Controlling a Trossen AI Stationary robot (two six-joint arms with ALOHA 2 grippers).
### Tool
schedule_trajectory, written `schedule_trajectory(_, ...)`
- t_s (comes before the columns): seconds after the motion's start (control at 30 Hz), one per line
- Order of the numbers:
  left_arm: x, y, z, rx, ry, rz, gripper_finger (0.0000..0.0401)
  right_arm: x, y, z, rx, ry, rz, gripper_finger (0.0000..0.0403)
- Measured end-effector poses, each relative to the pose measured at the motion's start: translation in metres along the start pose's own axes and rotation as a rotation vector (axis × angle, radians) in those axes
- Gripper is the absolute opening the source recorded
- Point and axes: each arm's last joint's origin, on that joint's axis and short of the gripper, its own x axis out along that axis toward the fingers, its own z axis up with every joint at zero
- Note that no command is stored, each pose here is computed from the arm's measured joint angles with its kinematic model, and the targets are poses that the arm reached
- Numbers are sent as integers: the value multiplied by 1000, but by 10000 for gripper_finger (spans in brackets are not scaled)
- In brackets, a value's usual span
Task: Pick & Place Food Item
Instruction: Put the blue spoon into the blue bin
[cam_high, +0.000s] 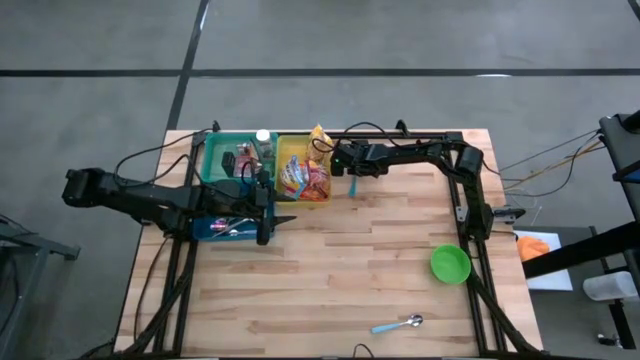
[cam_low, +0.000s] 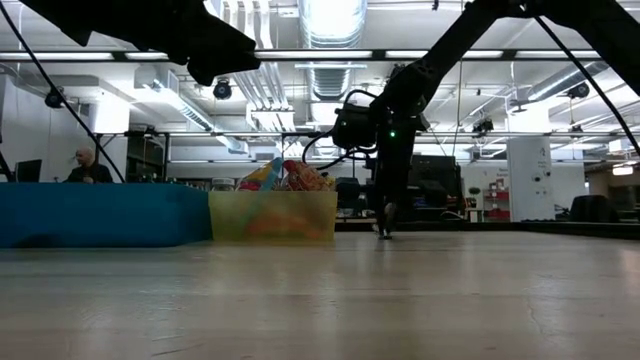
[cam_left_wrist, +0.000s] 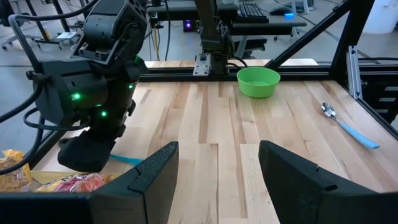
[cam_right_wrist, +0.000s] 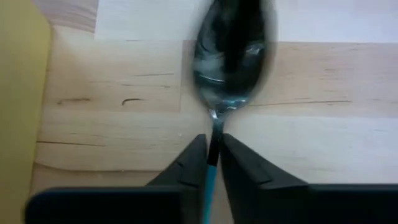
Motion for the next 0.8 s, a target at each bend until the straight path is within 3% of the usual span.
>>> schedule_trajectory(0.1, 0, 0, 0, 0, 0, 0, 224, 0, 0, 0, -1, -1, 1, 17)
schedule_trajectory(0.8, 0, 0, 0, 0, 1, 1, 224, 1, 0, 0, -4, 3, 1, 19)
